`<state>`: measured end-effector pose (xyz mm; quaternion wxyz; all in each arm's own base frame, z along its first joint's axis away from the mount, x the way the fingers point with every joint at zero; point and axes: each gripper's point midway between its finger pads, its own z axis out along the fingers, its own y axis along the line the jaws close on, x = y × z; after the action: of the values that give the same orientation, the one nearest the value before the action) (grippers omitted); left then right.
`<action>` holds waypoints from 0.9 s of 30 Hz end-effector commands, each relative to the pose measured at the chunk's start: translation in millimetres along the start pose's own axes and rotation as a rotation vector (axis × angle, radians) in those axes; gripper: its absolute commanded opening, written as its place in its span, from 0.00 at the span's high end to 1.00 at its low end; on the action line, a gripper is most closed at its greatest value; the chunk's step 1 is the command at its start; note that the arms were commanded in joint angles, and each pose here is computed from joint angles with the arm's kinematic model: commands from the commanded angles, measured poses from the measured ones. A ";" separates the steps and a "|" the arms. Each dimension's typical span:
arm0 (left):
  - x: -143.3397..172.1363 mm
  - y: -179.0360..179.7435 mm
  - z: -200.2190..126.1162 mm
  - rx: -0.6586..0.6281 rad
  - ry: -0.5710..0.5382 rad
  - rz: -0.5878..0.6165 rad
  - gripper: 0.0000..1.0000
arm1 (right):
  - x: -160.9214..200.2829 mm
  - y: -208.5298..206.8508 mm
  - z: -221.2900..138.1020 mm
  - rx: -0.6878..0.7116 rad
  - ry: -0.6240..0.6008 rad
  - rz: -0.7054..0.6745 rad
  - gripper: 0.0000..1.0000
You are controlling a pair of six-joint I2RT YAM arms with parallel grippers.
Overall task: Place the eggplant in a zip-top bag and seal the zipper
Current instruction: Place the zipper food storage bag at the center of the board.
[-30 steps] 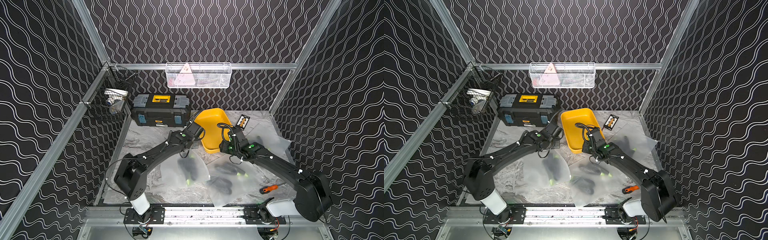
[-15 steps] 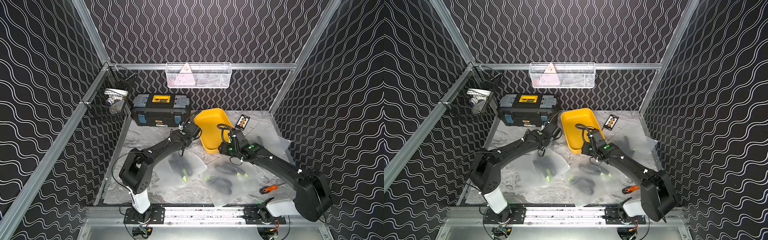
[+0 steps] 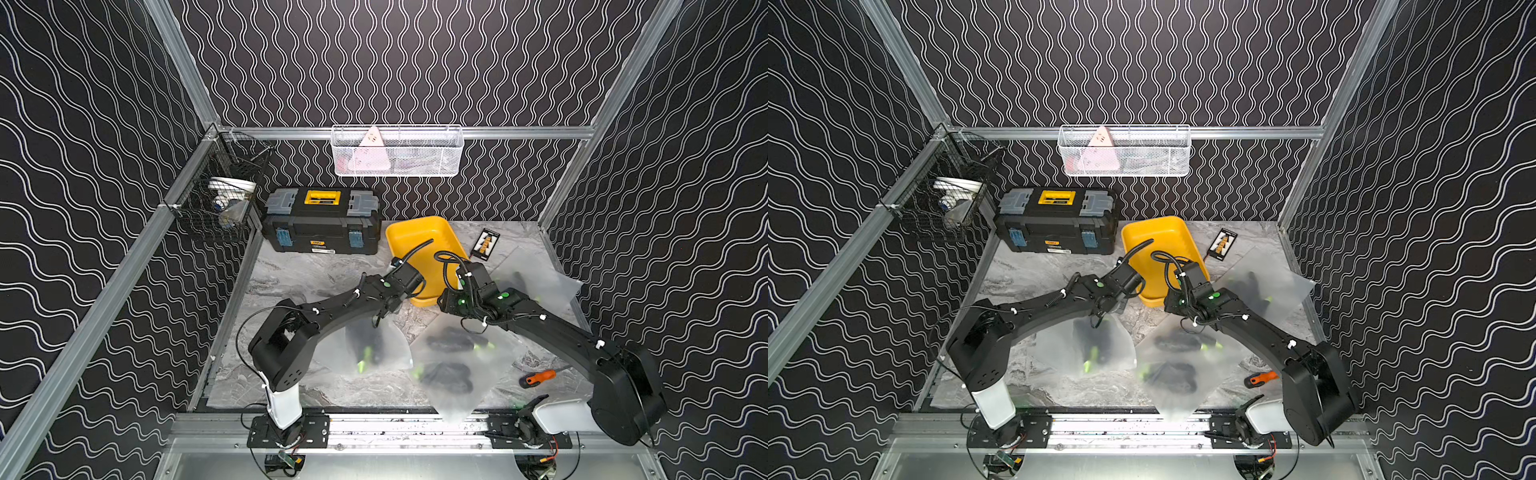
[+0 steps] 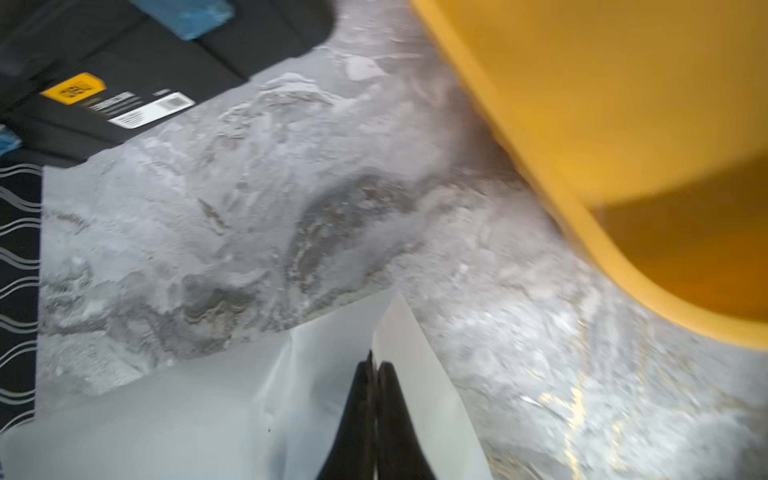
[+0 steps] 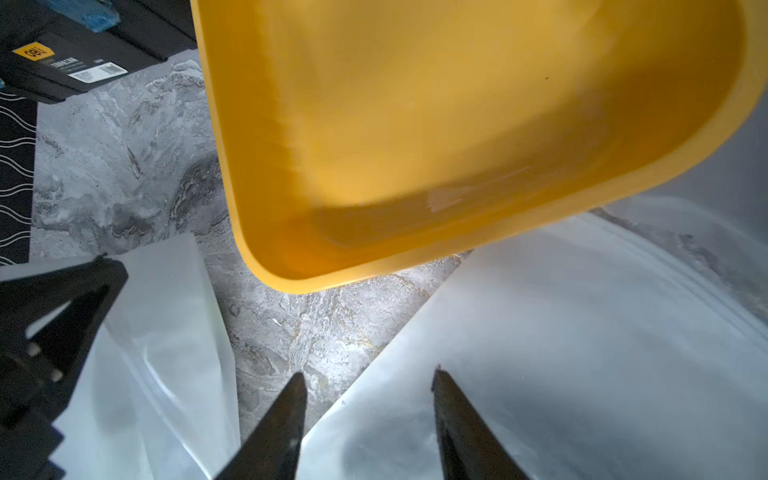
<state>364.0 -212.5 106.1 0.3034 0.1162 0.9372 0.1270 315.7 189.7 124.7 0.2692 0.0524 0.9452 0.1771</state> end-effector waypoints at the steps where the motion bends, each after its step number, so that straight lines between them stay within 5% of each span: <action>1: 11.7 -2.3 2.4 -0.041 0.025 0.086 0.94 | -2.5 -5.4 -5.0 0.028 -0.016 0.014 0.48; 8: 22.1 28.3 11.9 -0.153 0.032 0.084 0.81 | 3.1 -5.6 2.7 0.032 0.018 0.015 0.48; 11: 21.4 31.3 14.7 -0.136 0.036 0.046 0.60 | 6.9 -9.1 1.7 0.046 0.032 0.023 0.48; 17: -2.2 32.6 -10.6 0.059 -0.001 -0.155 0.35 | 33.5 -27.1 -16.1 0.089 0.104 0.006 0.49; 21: -10.2 45.5 -42.5 0.102 0.010 -0.222 0.30 | 73.6 -34.2 -28.8 0.072 0.226 0.017 0.52; 27: 56.7 53.6 -43.4 0.134 0.183 -0.299 0.29 | 126.5 -3.6 -25.1 0.002 0.319 -0.021 0.53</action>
<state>330.4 -166.7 147.6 0.2864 0.0121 0.9574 0.0334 208.5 189.4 87.1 0.1379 0.0031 0.9763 0.1665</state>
